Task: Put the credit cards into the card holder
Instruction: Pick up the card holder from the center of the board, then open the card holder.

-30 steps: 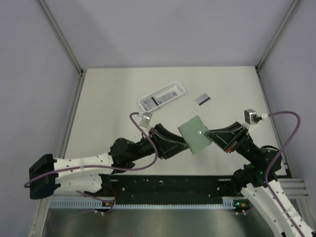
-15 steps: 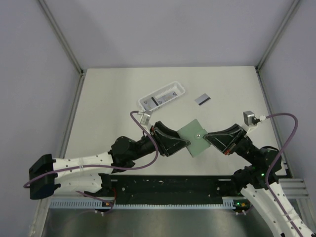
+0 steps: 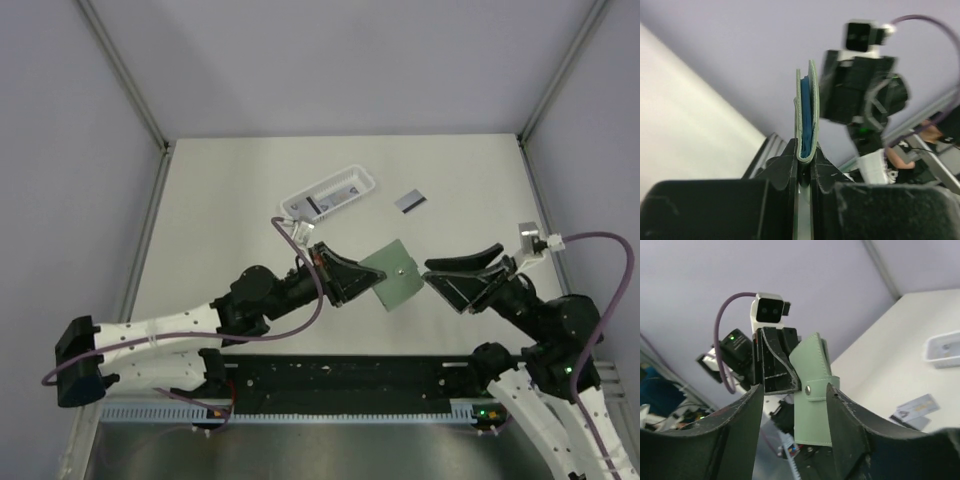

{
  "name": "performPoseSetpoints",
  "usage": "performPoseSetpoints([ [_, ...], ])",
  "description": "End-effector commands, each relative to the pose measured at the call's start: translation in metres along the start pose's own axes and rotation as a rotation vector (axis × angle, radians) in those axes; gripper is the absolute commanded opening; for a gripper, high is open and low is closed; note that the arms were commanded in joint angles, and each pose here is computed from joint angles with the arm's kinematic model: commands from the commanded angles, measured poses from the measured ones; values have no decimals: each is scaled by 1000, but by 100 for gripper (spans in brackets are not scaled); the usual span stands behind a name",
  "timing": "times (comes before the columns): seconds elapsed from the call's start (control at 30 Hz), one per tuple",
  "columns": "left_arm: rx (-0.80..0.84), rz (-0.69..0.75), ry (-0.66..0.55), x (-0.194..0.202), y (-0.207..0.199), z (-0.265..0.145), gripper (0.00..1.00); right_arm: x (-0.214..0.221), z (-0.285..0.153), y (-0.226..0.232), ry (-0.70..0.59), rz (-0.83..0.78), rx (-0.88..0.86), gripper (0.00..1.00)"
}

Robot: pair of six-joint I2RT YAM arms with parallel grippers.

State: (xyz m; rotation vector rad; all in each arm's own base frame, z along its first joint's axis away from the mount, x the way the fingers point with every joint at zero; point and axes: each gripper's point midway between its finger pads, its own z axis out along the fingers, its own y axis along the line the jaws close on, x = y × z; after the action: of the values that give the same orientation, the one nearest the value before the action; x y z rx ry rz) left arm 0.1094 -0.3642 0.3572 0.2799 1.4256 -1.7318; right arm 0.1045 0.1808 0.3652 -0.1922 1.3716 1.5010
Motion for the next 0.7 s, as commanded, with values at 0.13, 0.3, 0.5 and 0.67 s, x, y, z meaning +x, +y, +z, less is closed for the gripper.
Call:
performPoseSetpoints([
  [0.13, -574, 201, 137, -13, 75, -35, 0, -16, -11, -40, 119, -231, 353, 56],
  [0.3, -725, 275, 180, -9, 93, -47, 0, -7, 0, -57, 149, -131, 398, 57],
  [0.5, -794, 340, 213, 0, 100, -44, 0, 14, 5, -98, 249, -43, 602, 55],
  [0.67, -818, 344, 211, 2, 106, -49, 0, 52, 30, -98, 351, -72, 637, 53],
])
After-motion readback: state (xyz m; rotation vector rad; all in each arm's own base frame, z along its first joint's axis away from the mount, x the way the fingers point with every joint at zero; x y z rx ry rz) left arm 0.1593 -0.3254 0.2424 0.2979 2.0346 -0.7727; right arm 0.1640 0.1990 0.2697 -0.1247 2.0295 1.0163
